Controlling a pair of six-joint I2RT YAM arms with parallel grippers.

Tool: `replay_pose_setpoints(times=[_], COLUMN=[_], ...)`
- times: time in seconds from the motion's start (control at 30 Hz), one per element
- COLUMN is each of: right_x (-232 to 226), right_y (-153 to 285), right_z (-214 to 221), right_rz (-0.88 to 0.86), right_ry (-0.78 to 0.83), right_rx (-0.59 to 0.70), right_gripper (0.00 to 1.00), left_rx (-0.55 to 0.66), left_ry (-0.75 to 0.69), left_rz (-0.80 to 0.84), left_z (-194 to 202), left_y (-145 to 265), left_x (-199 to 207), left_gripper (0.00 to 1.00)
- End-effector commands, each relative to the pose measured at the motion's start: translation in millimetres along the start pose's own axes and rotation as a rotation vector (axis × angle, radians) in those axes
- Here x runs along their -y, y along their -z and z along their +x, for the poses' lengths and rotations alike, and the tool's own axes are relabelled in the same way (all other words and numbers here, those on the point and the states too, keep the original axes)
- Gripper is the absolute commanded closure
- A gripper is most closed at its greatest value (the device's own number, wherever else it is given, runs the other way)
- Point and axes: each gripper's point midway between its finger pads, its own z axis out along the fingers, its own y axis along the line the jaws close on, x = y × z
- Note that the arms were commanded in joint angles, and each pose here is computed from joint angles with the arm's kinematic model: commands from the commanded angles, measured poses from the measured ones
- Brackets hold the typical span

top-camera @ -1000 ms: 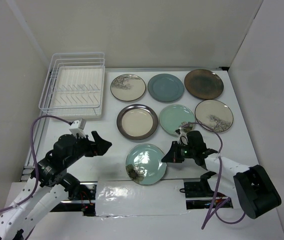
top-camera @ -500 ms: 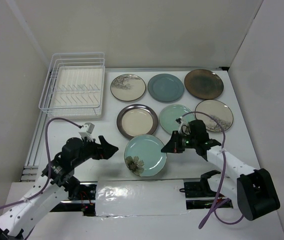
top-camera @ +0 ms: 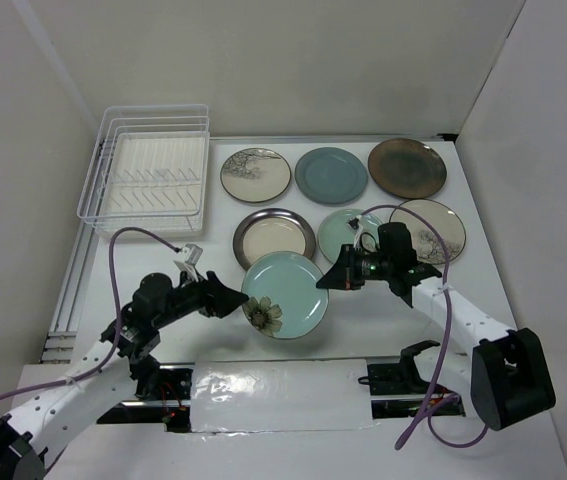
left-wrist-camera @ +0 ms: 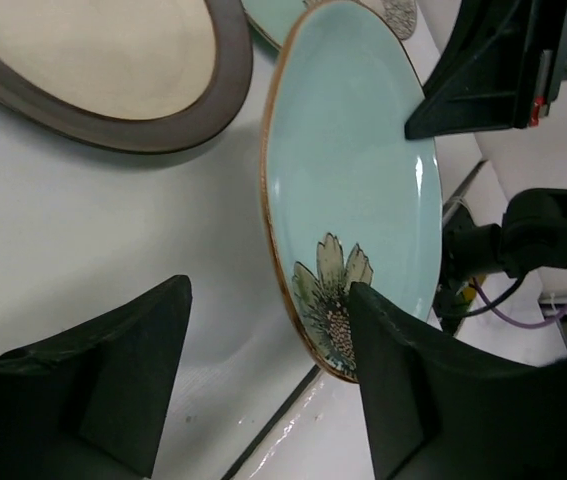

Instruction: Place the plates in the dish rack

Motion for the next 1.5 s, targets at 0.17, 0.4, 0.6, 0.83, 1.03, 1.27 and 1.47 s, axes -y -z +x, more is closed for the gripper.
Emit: replay_pose_setpoints(times=[0.17,0.4,0.6,0.83,1.03,1.27,1.47], right_x=[-40.8,-43.0,-43.3,-43.2,-45.1,-38.7,-28.5], right_y=[6.5,6.2,5.6,4.5,3.7,-0.4,-1.6], right_z=[-32.0,-33.7,-35.0,-37.0,-39.4,-37.3,-39.2], right_rz=[-0.139,-0.155,-0.162,-0.165,-0.179,-0.153,-0.092], right_ry=[0.078,0.092,0.098,0.096,0.103,0.090,0.079], right_rx=[0.052,0.062,0.072,0.076,0.081,0.082,0.091], right_gripper=[1.00,1.00,1.00,1.00,1.00,0.95,0.58], left_rx=[0.003,0.003,-0.009,-0.044,-0.059,-0.077,-0.054], left_ry=[0.014,0.046,0.077,0.099,0.116,0.120,0.114], left_rz=[0.142,0.169,0.176,0.197,0.212,0.233,0.176], left_z=[-7.7,-10.3,-9.5,-3.5,-1.4,-3.8,-12.2], left_y=[-11.5,-16.4,-24.3,-29.8,-31.8,-32.4,-27.8], left_x=[25.0,30.1,29.4,30.3,32.2,41.1,38.5], left_gripper=[0.30,0.34,0.37,0.46,0.62,0.98,1.00])
